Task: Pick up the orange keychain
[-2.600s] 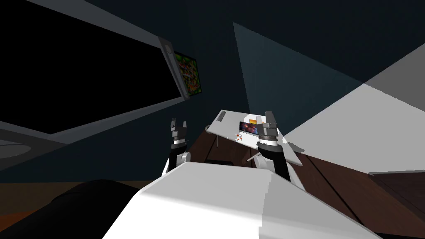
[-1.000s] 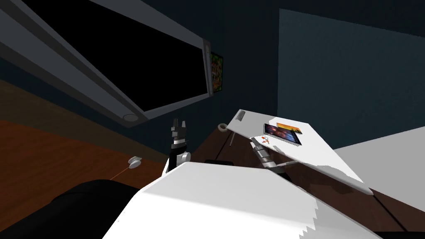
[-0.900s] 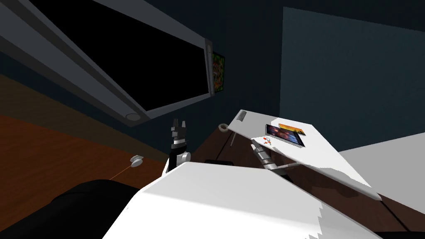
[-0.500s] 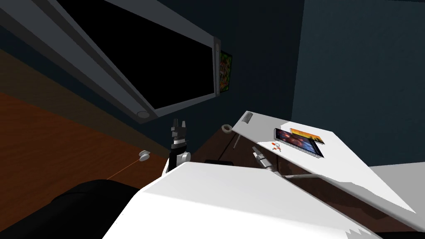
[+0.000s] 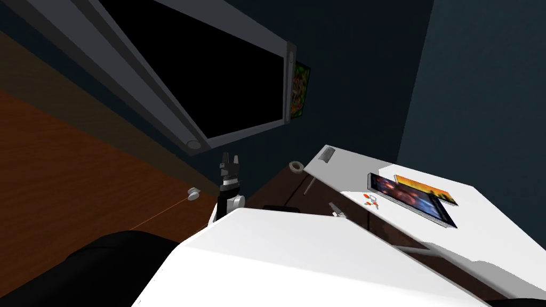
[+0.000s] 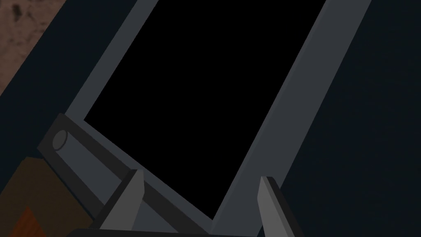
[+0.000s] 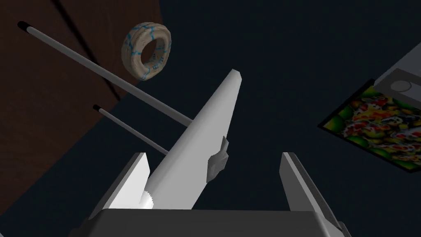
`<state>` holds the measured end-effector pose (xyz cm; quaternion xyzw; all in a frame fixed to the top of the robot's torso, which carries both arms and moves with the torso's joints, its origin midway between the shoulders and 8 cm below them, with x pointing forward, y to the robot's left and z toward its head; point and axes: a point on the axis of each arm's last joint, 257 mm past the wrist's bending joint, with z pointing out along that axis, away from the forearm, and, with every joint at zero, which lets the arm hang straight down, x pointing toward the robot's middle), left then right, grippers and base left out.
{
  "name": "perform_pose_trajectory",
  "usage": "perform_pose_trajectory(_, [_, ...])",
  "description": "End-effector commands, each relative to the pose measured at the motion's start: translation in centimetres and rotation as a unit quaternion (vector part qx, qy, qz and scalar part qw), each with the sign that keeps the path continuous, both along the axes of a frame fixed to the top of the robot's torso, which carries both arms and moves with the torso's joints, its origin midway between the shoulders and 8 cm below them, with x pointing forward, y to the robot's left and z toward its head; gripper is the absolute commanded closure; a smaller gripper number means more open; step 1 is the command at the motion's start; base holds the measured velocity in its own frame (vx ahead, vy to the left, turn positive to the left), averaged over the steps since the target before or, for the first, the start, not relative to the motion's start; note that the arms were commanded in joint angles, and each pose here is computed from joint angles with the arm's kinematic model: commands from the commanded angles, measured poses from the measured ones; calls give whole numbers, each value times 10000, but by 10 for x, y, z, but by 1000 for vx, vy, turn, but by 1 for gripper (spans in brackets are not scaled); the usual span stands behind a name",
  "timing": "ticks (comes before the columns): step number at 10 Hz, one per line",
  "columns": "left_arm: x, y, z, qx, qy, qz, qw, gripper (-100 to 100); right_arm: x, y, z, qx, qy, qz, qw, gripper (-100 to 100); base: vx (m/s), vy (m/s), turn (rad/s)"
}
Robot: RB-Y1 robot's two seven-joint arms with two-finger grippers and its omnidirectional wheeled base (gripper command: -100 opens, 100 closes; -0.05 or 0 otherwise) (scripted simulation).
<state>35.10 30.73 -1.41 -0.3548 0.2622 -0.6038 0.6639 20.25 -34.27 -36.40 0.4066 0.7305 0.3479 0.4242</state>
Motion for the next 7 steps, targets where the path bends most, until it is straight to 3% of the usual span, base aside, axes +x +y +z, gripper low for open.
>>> perform_pose_trajectory(1, [0, 0, 0, 0, 0, 0, 10000, 0, -42, -14, -29, -79, 597, -39, 9982, -100, 93, 4, 373])
perform_pose_trajectory(2, [0, 0, 0, 0, 0, 0, 10000, 0, -47, -20, -33, -149, 673, -15, 9976, -100, 85, -19, 93])
perform_pose_trajectory(5, [0, 0, 0, 1, 1, 1, 10000, 0, -141, -53, -72, -343, 1851, -33, 9821, -100, 88, -37, 314])
perform_pose_trajectory(6, [0, 0, 0, 1, 1, 1, 10000, 0, -141, -56, -71, -389, 1870, 19, 9816, -100, 66, -36, 103])
perform_pose_trajectory(7, [0, 0, 0, 1, 1, 1, 10000, 0, -173, -66, -79, -452, 2237, 30, 9736, -100, 58, -11, 201])
